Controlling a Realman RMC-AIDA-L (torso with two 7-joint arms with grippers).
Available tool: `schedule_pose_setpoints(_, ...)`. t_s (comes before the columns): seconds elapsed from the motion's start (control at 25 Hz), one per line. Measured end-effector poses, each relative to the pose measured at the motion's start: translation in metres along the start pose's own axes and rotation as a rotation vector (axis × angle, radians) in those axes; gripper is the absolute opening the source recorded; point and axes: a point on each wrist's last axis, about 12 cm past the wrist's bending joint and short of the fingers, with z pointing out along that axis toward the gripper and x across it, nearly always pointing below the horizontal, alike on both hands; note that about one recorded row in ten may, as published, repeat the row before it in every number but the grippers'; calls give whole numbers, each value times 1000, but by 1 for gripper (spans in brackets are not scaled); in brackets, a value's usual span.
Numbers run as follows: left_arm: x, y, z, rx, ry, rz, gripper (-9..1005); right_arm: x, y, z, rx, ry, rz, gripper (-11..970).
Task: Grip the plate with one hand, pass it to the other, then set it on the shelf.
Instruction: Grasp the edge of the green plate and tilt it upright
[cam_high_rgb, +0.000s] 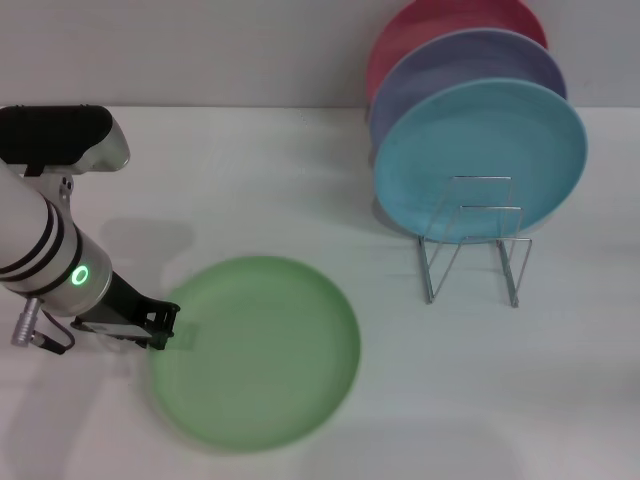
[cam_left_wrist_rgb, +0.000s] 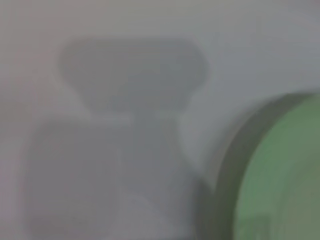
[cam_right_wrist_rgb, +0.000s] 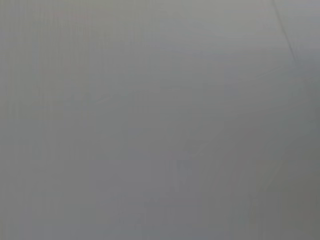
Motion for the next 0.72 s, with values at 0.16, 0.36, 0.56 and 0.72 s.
schedule_pose_setpoints(0.16,0,0,0,1,3,0,75,0,0,0,0,0,-1,625)
schedule_pose_setpoints(0.36,0,0,-1,2,6,7,61,0,-1,0,0,0,-3,625)
schedule_pose_setpoints(0.56,-2,0,-5,10,-19,4,47,0,-1,-1,4,1,-3,625)
schedule_pose_setpoints(0.72,-8,3,-11,18,-82,-3,41,0,-2,-2,12,0,-2,624)
